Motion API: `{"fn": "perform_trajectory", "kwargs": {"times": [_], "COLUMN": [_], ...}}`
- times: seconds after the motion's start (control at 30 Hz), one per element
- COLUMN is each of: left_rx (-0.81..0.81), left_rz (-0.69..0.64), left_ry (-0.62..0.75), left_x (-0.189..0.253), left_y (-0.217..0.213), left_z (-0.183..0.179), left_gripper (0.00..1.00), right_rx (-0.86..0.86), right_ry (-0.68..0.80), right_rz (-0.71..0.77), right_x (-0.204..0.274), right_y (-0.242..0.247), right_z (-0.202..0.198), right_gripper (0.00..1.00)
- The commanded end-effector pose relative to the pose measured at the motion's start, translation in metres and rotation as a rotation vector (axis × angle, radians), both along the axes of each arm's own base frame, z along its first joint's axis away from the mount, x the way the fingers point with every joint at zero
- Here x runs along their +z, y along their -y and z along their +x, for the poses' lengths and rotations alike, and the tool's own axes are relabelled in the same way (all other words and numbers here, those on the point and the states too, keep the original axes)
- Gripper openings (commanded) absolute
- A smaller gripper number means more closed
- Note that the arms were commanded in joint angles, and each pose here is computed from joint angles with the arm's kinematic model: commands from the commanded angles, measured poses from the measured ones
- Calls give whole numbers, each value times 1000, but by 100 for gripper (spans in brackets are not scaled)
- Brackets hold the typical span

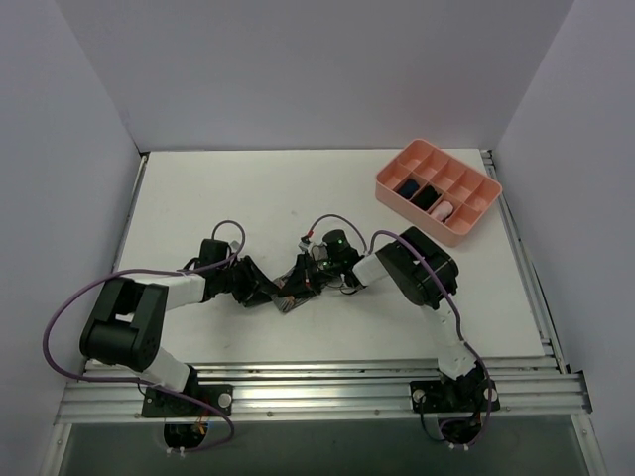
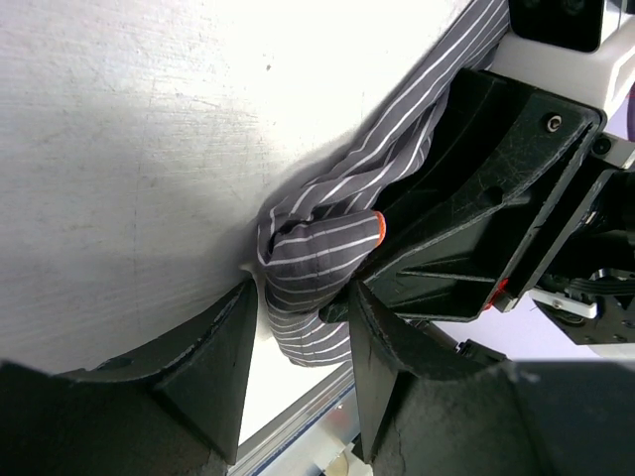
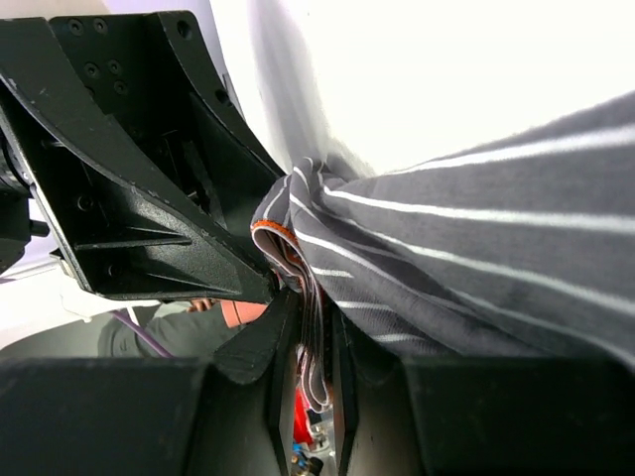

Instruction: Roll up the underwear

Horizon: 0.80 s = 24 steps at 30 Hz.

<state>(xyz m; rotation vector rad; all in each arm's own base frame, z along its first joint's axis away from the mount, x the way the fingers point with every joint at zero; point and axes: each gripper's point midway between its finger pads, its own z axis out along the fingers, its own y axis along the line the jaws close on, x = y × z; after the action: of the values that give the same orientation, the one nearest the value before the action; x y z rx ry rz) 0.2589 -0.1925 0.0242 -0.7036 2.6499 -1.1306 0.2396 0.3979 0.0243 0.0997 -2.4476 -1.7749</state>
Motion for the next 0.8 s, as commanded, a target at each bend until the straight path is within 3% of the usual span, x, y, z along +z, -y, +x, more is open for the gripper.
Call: {"fn": "perform_trajectory", "kwargs": {"times": [0.0, 0.27, 0.4, 0.57, 0.77], "left_rx": [20, 23, 3, 3, -5], "left_rz": [134, 145, 127, 108, 110], "left_ry": [-83, -111, -36, 23, -29], "left_x": [-36, -41, -22, -7, -25], "left_y": [-17, -16, -15, -13, -14], "left_z": [-15, -10, -6, -3, -15], "left_gripper": [50, 46, 52, 52, 49], "right_rx": [-21, 5, 41, 44, 21], "right_ry": [-64, -63, -39, -42, -62], "right_rz": [26, 1, -99, -90, -32], "right_x": [5, 4, -12, -8, 2], "right_y": [-6, -3, 11, 14, 10], "right_z": [-2, -8, -11, -13, -12], "right_gripper": [0, 0, 0, 0, 0]}}
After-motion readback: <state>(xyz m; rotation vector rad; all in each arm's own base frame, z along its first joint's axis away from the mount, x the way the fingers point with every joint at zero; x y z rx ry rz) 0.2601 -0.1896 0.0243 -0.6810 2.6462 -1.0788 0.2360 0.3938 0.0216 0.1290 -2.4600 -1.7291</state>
